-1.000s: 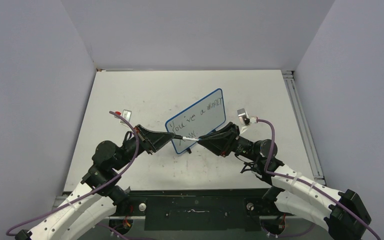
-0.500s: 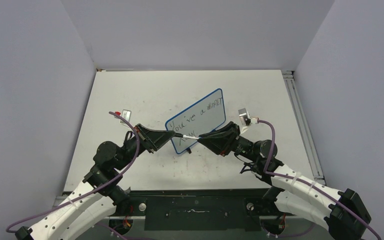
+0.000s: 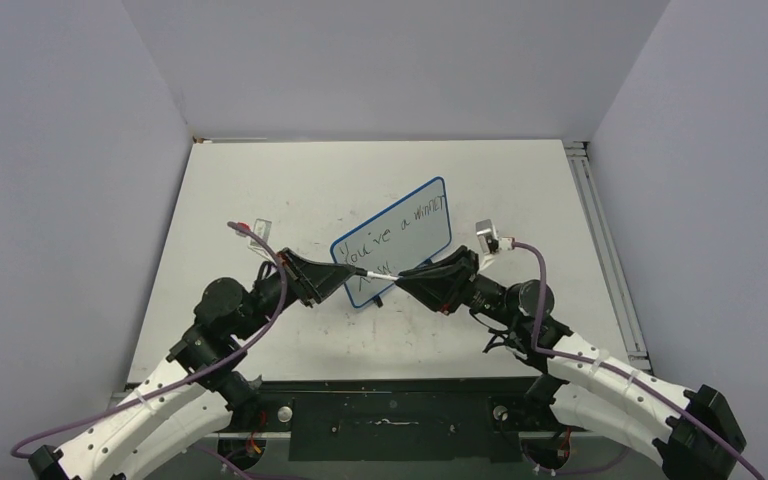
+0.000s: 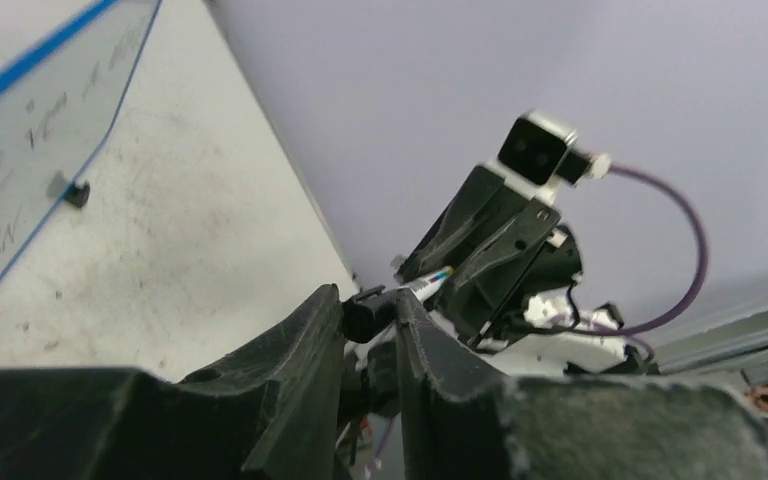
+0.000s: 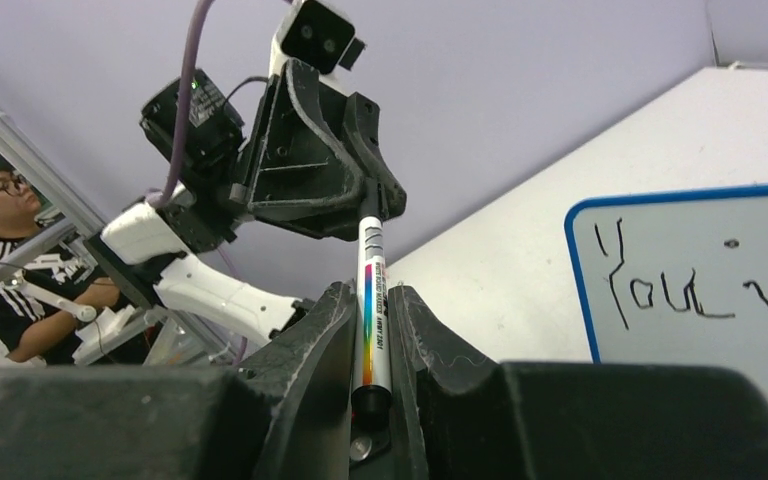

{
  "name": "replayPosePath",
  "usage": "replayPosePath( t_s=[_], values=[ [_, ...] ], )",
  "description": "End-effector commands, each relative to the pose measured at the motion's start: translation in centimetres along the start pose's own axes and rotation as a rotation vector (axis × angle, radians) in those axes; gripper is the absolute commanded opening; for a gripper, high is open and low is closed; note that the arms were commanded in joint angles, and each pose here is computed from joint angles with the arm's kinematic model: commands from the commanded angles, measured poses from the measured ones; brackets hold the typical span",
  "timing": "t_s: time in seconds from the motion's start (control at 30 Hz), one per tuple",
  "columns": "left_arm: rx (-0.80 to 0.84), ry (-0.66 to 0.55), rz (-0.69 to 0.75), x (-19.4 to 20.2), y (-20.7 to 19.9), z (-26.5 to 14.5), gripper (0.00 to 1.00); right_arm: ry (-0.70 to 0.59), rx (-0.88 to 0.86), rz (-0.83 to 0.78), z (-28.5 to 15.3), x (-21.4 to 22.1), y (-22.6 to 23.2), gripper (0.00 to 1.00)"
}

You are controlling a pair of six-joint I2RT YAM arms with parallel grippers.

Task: Write a sentence on the whiteboard
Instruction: Close the whiteboard marker at the center of the board, then place the whiteboard marker at the center of the board.

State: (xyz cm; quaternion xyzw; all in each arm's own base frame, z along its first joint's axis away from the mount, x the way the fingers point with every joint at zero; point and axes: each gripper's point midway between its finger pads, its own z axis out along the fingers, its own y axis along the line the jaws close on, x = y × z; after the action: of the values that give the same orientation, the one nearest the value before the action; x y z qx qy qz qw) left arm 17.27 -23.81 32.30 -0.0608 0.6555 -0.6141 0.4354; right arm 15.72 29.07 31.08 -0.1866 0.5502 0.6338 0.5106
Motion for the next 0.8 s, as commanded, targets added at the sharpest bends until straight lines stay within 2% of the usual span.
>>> replayPosePath(
  t_s=[0.0, 0.03, 0.1, 0.23, 0.47, 0.67, 0.77],
  values=[
    [-0.074, 0.312, 0.109, 4.9, 1.4, -1.3, 0.32, 0.082, 0.147, -0.040, -0.4, 1.0, -1.8, 0.05],
    [-0.087, 0.309, 0.163, 4.2, 1.3, -1.2, 0.42, 0.122, 0.205, -0.034, -1.2, 1.9, -2.8, 0.05],
    [-0.130, 0.298, 0.237, 2.9, 1.6, -1.3, 0.54, 0.170, 0.288, -0.042, -2.5, 2.9, -4.0, 0.05],
    [-0.221, 0.287, 0.359, 0.0, 2.1, -1.5, 0.70, 0.291, 0.392, -0.031, -5.1, 5.6, -5.7, 0.05],
    [-0.379, 0.191, 0.525, -6.4, 3.4, -2.1, 0.77, 0.413, 0.413, 0.041, -7.3, 10.9, -7.1, 0.05],
    [-0.650, 0.030, 0.665, -12.0, 8.4, -3.7, 0.77, 0.405, 0.420, 0.098, -6.6, 13.8, -8.6, 0.05],
    [-0.755, -0.059, 0.741, -13.4, 11.0, -5.1, 0.77, 0.432, 0.490, 0.092, -6.6, 15.6, -10.3, 0.06]
  ],
)
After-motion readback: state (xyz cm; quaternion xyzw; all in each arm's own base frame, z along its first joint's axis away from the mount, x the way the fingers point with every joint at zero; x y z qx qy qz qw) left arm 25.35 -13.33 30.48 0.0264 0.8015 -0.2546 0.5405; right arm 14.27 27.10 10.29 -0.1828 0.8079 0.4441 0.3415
